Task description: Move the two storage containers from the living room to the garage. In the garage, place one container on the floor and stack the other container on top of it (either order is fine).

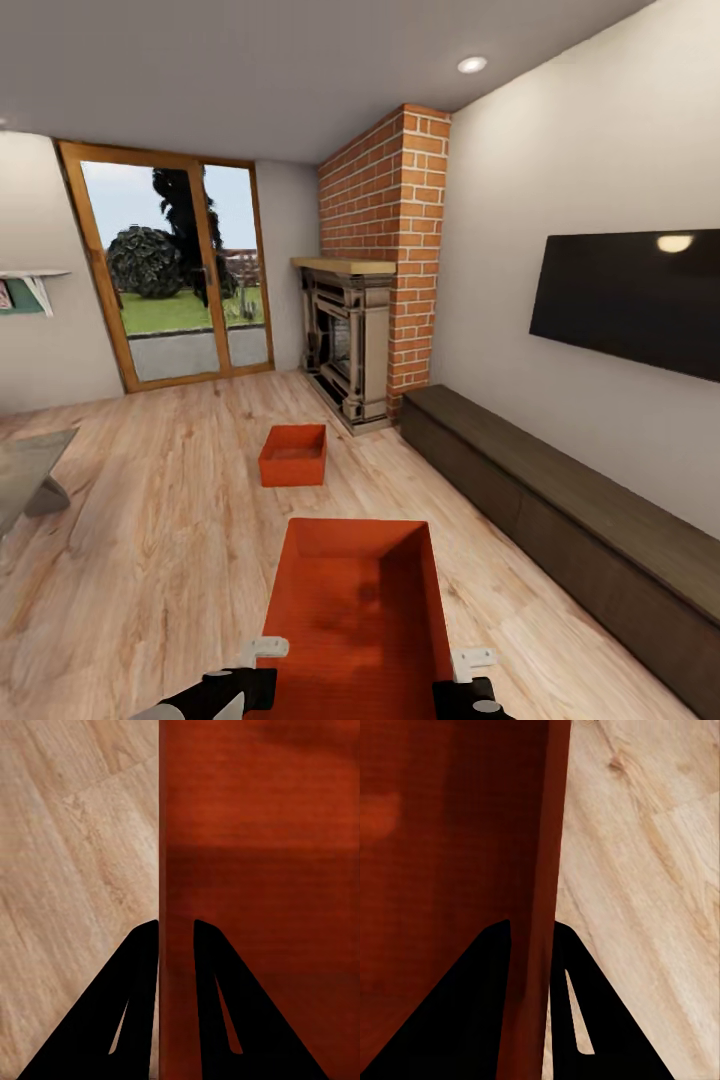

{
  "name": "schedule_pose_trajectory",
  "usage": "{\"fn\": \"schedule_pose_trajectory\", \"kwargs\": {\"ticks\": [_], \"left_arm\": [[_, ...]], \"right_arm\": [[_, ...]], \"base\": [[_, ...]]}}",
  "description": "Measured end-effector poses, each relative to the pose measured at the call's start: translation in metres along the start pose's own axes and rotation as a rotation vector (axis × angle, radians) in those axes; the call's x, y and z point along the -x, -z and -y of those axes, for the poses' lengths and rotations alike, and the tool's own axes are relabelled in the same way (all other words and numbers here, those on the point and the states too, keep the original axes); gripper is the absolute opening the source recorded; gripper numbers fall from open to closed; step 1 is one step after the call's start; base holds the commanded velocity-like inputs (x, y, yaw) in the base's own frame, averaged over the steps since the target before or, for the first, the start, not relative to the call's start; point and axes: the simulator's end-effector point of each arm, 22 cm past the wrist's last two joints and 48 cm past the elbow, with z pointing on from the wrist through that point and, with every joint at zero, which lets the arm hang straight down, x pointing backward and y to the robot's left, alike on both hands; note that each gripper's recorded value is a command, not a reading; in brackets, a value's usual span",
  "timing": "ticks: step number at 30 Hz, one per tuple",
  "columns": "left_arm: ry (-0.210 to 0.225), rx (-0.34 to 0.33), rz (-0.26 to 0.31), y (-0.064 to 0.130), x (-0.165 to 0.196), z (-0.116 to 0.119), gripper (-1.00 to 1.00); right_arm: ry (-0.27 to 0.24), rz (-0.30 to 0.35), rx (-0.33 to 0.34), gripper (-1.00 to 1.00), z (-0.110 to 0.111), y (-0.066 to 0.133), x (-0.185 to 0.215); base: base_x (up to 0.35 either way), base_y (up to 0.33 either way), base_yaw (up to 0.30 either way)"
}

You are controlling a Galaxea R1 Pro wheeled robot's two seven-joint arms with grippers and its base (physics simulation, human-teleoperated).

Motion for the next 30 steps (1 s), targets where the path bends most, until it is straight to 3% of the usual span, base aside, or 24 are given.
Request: {"fn": "schedule_pose_trajectory", "kwargs": {"ticks": [30], "left_arm": [[0.0,0.0,0.0,0.0,-0.0001,-0.0005,-1.0]], "right_arm": [[0.0,0.0,-0.001,-1.0,-0.0005,0.0001,0.0]], "base": [[0.0,0.0,0.269]]}}
